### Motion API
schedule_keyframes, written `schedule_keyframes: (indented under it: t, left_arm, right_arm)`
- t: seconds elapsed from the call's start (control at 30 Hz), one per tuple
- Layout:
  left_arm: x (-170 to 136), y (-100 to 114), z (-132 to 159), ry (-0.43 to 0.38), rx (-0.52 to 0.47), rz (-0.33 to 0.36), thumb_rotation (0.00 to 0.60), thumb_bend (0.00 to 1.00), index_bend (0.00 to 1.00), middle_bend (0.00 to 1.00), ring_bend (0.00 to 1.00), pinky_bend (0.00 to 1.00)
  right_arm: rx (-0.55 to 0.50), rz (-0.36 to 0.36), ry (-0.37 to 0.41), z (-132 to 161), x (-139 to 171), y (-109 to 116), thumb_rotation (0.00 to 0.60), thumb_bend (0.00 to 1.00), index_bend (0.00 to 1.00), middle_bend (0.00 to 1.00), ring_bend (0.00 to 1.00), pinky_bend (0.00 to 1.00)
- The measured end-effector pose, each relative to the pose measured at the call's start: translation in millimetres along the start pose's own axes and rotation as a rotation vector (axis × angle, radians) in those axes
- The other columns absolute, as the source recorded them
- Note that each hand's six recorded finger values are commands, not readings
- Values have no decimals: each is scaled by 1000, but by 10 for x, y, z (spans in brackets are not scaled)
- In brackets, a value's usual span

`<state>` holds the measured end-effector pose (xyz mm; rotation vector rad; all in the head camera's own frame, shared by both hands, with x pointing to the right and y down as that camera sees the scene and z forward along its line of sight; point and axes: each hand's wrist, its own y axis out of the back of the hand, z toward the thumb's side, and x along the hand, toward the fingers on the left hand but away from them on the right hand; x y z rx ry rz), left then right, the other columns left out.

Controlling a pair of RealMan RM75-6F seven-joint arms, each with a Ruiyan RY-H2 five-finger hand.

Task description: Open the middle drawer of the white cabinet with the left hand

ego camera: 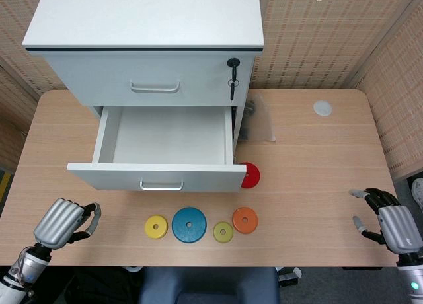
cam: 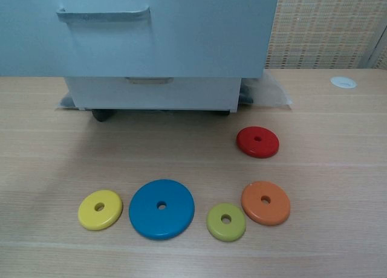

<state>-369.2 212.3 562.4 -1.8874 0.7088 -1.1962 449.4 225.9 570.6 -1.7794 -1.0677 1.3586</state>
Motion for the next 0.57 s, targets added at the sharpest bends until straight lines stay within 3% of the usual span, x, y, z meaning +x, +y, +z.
schedule_keyframes:
  t: [0.23,0.57]
  left_arm:
    - [-172,-365,-237,172,75,-2,600,549,742,970,944,1000]
    - [-489,-498,-552,410,126,60,600,549,741,970,942,1000]
  right_arm:
    - [1,13,2,-4,-31,-25,600,326,249,325,201,207]
    - [-3,29,12,10,-85,-66,600,326,249,325,201,207]
